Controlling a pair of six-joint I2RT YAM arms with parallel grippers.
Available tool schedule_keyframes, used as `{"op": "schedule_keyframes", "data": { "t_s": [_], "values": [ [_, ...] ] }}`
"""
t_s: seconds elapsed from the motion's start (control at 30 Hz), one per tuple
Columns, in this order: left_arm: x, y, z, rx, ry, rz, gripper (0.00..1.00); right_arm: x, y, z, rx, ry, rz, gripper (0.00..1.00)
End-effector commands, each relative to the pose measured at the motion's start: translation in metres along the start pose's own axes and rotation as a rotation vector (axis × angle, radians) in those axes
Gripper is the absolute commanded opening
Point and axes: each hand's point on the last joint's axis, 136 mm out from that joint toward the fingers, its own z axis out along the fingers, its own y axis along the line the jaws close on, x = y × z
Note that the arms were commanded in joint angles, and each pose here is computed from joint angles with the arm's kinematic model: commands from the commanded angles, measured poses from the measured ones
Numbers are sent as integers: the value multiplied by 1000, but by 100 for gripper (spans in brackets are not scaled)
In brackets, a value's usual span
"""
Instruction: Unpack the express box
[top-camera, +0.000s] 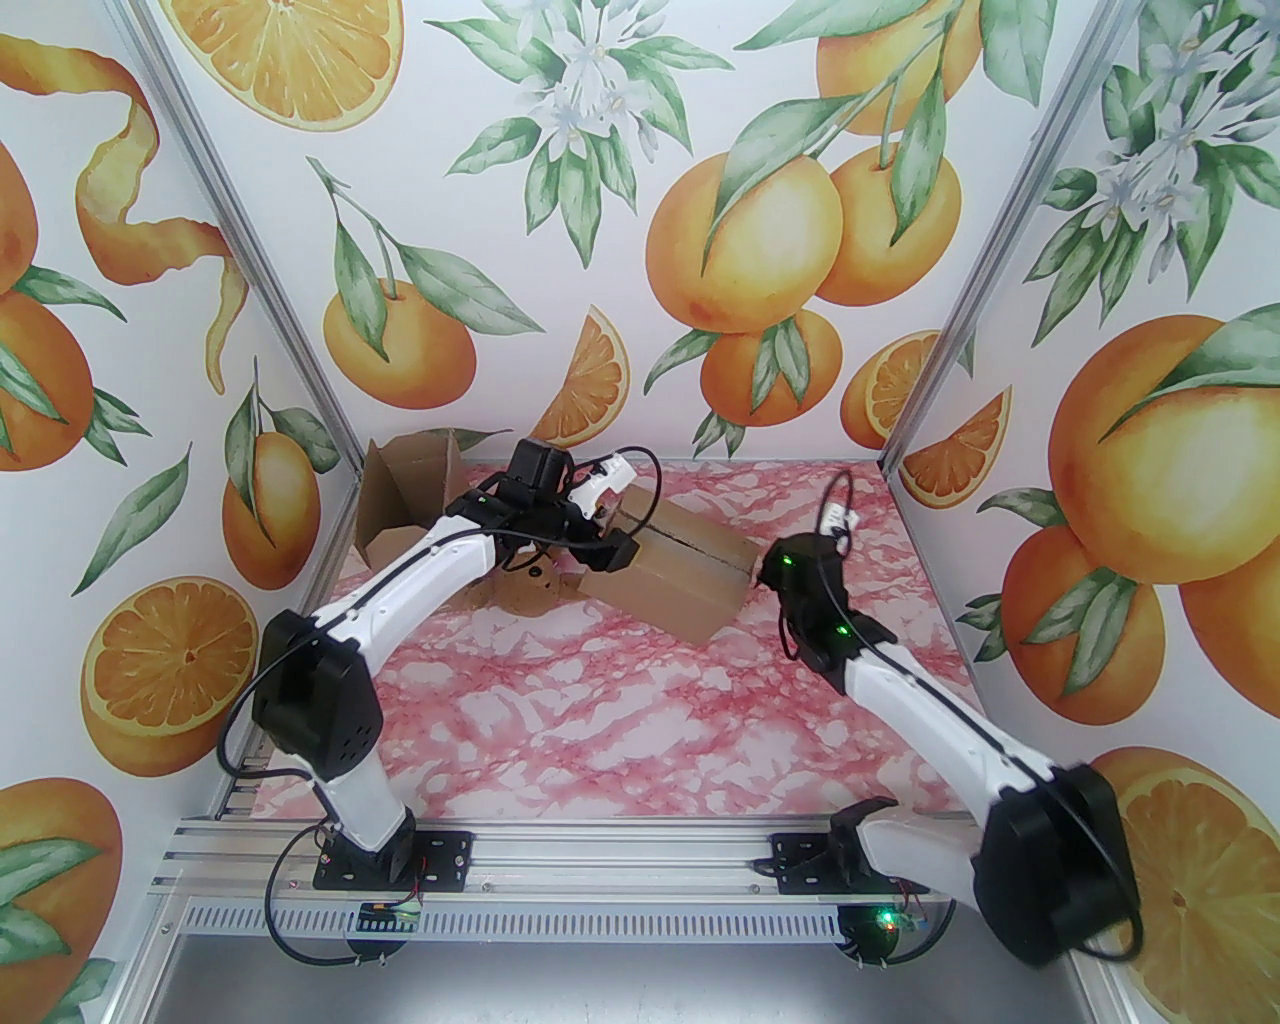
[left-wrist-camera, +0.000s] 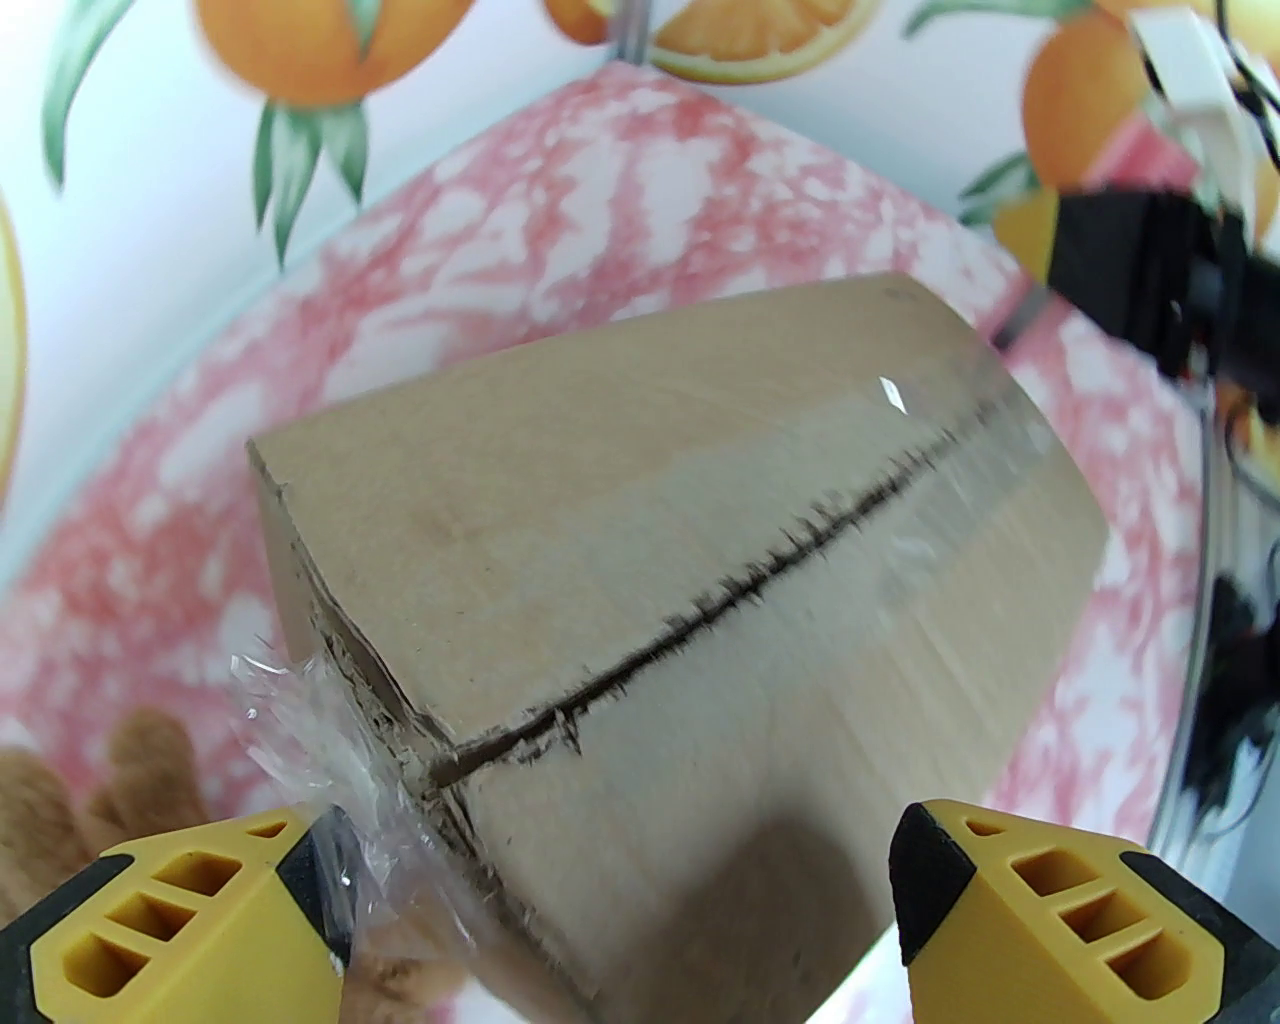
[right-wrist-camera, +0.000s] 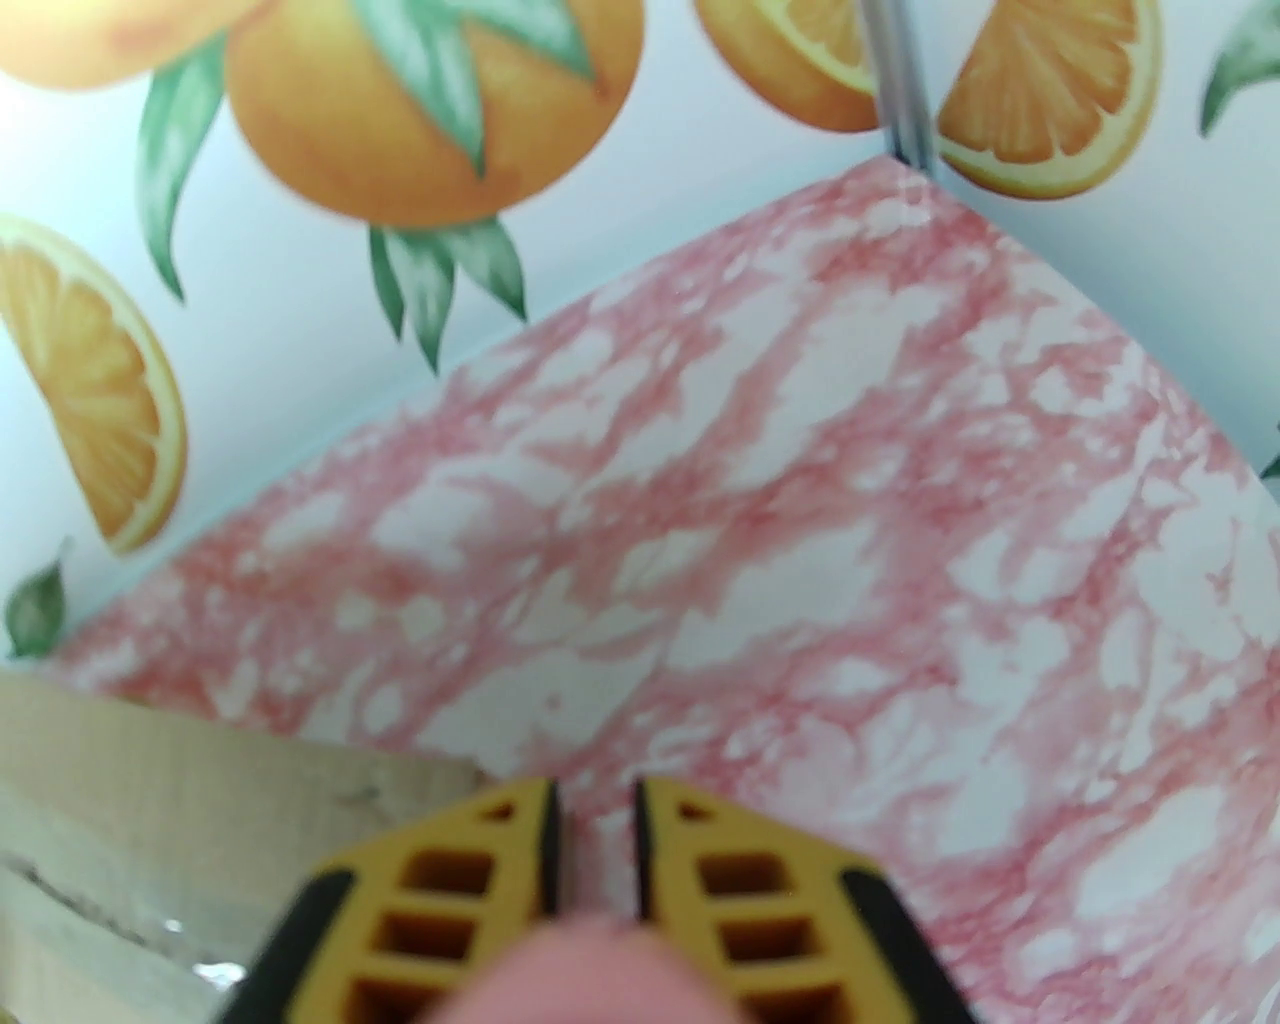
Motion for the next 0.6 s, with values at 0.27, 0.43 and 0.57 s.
{"op": "schedule_keyframes", "data": {
  "t_s": [0.27, 0.43, 0.57],
  "values": [
    [16, 54, -38, -124, 25, -41, 96, 8, 9, 14, -121, -19, 122, 0],
    [0, 31, -39, -50, -46, 248, 97, 2, 4, 17, -94, -53, 194, 0],
    [-4, -10, -21, 94, -28, 470, 98, -19, -2, 0, -75, -138, 214, 0]
  ]
}}
